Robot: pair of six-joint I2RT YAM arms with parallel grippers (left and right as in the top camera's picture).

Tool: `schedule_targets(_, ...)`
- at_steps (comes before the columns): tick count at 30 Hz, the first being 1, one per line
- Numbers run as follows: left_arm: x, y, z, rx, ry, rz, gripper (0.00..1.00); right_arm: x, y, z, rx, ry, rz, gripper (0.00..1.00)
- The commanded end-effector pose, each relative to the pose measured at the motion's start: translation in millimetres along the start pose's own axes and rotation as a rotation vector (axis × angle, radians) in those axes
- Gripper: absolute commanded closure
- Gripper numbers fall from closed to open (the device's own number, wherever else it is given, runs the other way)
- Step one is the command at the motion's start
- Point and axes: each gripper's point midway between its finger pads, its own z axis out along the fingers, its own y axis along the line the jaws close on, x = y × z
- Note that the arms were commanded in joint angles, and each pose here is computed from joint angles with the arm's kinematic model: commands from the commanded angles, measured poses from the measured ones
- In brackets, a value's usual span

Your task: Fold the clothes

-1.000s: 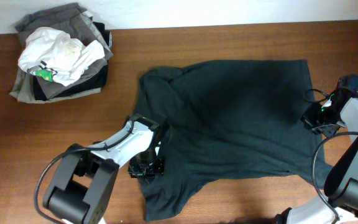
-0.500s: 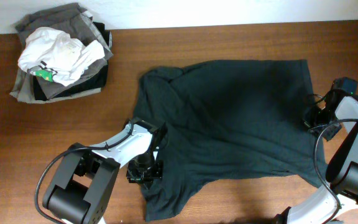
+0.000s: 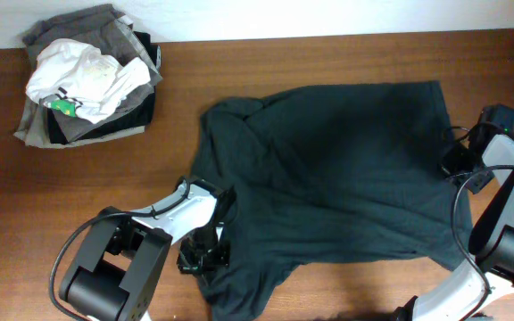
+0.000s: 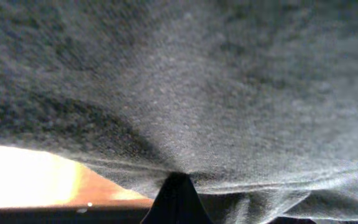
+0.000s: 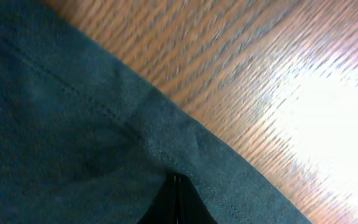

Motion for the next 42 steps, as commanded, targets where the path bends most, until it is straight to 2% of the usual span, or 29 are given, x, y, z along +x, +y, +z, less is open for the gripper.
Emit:
schedule_targets(1, 11, 19, 14, -0.082, 0.057, -0.049, 0.99, 20, -40, 41, 0.096, 0.106, 0.067, 0.96)
schedule_targets(6, 14, 31, 11, -0.103, 0.081, -0.090, 0.99, -1, -53, 34, 0.085, 0.078, 0.121, 0.96)
schedule_targets(14, 4, 30, -7, -0.068, 0.045, -0.115, 0.99, -41, -43, 0, 0.068, 0.029, 0.113, 0.96)
schedule_targets(20, -29, 27, -69, -0.089, -0.192, -0.083, 0.99, -79, -30, -62, 0.029, 0.000, 0.107, 0.96)
schedule_targets(22, -46, 20, -104, -0.065, -0.323, -0.073, 0.99, -89, -20, -87, -0.027, -0.003, 0.097, 0.90)
schedule_targets(23, -64, 12, -143, -0.041, -0.464, -0.060, 0.87, -95, -6, -111, -0.106, -0.001, 0.096, 0.74)
schedule_targets(25, -83, 2, -186, -0.016, -0.606, -0.025, 0.57, -94, 16, -134, -0.235, 0.016, 0.037, 0.46)
schedule_targets(26, -96, -6, -214, 0.012, -0.702, 0.011, 0.34, -93, 29, -146, -0.302, 0.025, 0.007, 0.33)
schedule_targets(27, -105, -11, -235, 0.032, -0.776, 0.040, 0.26, -89, 41, -158, -0.367, 0.040, -0.020, 0.29)
schedule_targets(30, -132, -17, -302, 0.083, -1.003, 0.104, 0.22, -73, 64, -182, -0.442, 0.083, -0.069, 0.28)
schedule_targets(33, -159, -19, -336, 0.144, -1.096, 0.146, 0.22, -51, 84, -192, -0.445, 0.123, -0.150, 0.28)
schedule_targets(37, -205, -25, -329, 0.146, -1.059, 0.247, 0.17, -18, 112, -197, -0.444, 0.182, -0.272, 0.28)
schedule_targets(42, -272, -35, -297, 0.078, -0.988, 0.332, 0.17, 20, 143, -200, -0.394, 0.215, -0.426, 0.28)
